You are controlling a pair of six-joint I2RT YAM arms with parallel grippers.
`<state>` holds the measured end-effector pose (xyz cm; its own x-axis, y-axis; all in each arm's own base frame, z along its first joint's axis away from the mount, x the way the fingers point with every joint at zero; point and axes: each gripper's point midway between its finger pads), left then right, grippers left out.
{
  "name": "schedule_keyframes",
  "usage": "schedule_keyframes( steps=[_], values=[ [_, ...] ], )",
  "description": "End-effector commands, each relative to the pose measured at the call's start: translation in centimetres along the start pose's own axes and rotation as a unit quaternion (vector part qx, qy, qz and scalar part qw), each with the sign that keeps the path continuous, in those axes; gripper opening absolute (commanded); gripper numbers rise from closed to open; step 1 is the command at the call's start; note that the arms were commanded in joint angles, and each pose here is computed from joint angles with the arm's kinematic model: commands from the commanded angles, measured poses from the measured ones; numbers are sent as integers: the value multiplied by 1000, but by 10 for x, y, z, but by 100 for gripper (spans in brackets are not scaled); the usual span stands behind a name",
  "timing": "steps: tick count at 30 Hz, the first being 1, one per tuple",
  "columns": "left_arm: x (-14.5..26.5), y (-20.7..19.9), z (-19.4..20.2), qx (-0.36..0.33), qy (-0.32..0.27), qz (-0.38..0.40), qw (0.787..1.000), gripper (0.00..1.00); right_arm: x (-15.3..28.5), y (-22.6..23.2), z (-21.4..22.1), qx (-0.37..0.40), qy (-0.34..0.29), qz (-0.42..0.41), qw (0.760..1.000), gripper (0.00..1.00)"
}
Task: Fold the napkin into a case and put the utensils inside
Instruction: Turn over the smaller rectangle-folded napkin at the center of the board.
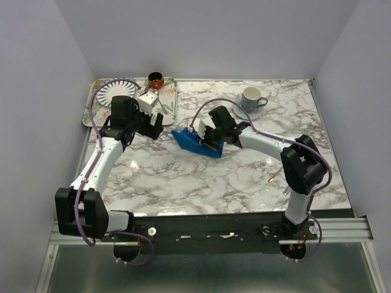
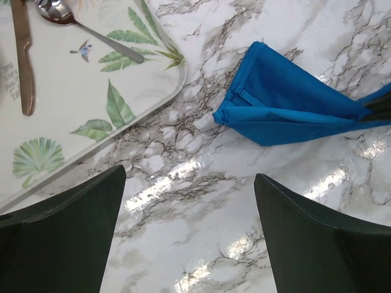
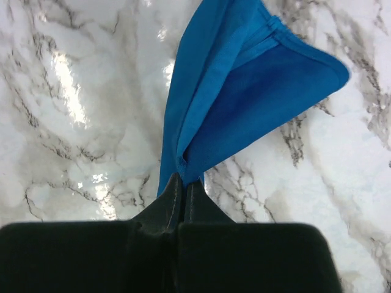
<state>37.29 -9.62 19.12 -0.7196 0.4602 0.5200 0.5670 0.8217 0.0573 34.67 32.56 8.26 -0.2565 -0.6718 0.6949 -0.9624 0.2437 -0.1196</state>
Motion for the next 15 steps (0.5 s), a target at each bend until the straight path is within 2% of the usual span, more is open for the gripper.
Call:
schedule_keyframes(
  steps=[1,5,6,9,15],
  values=[
    [10,12,9,47,10,-46,998,99,1,-4,-22,145,-34,94,984,0],
    [14,12,24,75,25,-51,996,99,5,19,-27,220,-51,124,966,1],
    [13,9,25,86,28,-44,995,99,7,30,-13,246,-43,122,961,1],
    [14,4,30,104,40,-22,994,99,13,44,-24,316,-73,156,933,0],
    [15,-7,34,107,45,14,993,99,6,79,-5,416,-70,189,887,0]
  ],
)
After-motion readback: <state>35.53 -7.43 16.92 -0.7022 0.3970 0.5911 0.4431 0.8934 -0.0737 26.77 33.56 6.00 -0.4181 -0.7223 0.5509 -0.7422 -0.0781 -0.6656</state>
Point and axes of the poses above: each gripper's point midway between its finger pads, its own x axis back along the fingers, its own y axis along the line the jaws close on, z = x × y, and after that the axes turned 3 degrees about -x, right-handed
